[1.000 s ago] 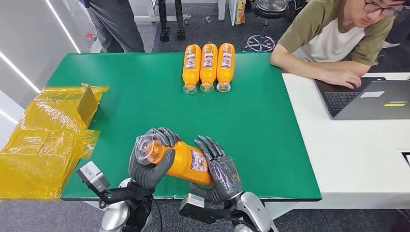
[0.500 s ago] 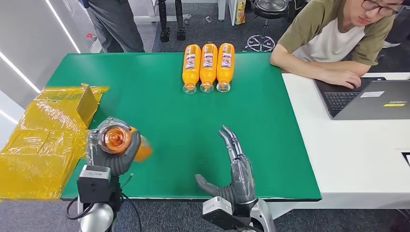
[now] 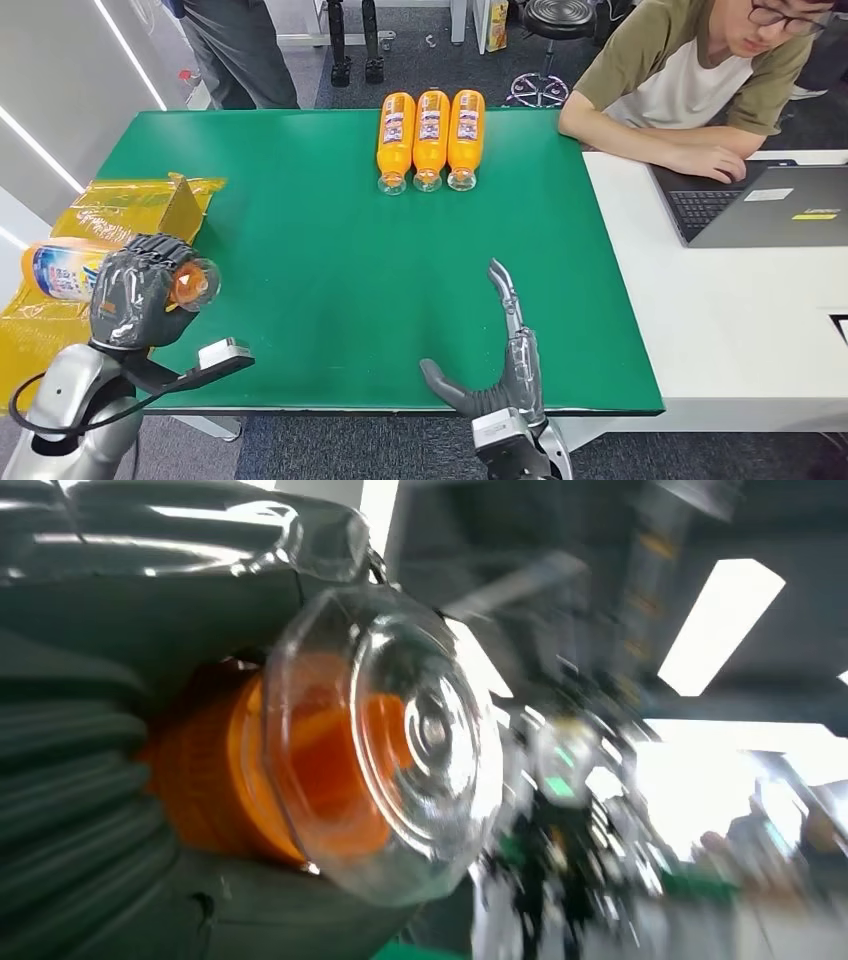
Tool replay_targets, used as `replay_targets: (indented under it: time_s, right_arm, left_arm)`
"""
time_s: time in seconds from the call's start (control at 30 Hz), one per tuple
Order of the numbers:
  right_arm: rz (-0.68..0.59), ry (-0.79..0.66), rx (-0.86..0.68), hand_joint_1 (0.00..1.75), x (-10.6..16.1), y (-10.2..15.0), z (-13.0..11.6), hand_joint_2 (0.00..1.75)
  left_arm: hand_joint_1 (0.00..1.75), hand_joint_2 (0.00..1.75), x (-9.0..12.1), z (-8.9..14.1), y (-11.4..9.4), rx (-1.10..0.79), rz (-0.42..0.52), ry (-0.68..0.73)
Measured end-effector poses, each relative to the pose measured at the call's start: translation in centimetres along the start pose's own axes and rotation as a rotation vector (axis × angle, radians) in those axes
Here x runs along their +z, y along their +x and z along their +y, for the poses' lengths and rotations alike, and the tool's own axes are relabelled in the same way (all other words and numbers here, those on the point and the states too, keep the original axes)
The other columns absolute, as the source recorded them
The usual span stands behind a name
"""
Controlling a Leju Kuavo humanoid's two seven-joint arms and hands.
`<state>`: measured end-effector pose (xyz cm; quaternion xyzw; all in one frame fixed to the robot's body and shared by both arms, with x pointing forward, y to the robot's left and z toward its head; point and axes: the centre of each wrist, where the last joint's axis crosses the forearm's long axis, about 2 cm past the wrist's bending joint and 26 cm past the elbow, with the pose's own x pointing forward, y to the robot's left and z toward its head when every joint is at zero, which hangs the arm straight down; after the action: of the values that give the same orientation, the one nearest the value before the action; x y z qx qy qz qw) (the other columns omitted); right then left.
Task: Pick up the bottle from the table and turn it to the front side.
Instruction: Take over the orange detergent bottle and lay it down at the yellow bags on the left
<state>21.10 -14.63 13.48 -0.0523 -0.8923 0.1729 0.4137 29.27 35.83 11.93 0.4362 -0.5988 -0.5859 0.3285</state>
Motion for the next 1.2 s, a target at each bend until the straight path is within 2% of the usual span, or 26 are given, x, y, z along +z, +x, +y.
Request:
replay_targets:
  time_s: [0.1, 0.2, 0.37, 0.7, 0.9, 1.1, 1.17, 1.2]
  right_arm:
    - [-0.026, -0.043, -0.02, 0.0, -0.4, 0.1, -0.4, 1.75]
    - [-0.055, -0.082, -0.022, 0.0, -0.7, 0.4, -0.7, 1.75]
    - [-0.079, -0.114, -0.022, 0.0, -1.2, 0.8, -1.2, 1.75]
    - [-0.091, -0.166, -0.019, 0.0, -1.7, 1.0, -1.7, 1.75]
    - [-0.072, -0.164, -0.021, 0.0, -1.6, 1.1, -1.7, 1.75]
    - [-0.062, -0.148, -0.03, 0.0, -1.2, 1.2, -1.6, 1.75]
    - [-0.064, -0.145, -0.032, 0.0, -1.1, 1.2, -1.5, 1.75]
    - [-0.065, -0.145, -0.032, 0.0, -1.2, 1.2, -1.5, 1.75]
  left_arm:
    - [1.75, 1.75, -0.5, -0.5, -3.5, -0.056, -0.066, -0.155]
    - [1.75, 1.75, -1.4, -1.0, -6.4, -0.092, -0.087, -0.274]
    - [1.75, 1.75, -1.7, -1.7, -8.9, -0.118, -0.079, -0.378]
    - [1.75, 1.75, -1.3, -3.8, -11.1, -0.075, -0.011, -0.584]
    - [1.75, 1.75, -0.3, -5.8, -10.9, 0.037, 0.107, -0.76]
    - [1.75, 1.75, -0.1, -7.1, -9.6, 0.055, 0.144, -0.776]
    - [1.57, 1.75, -0.6, -7.2, -8.9, 0.06, 0.145, -0.77]
    - [1.13, 1.75, -1.0, -7.2, -8.5, 0.062, 0.145, -0.767]
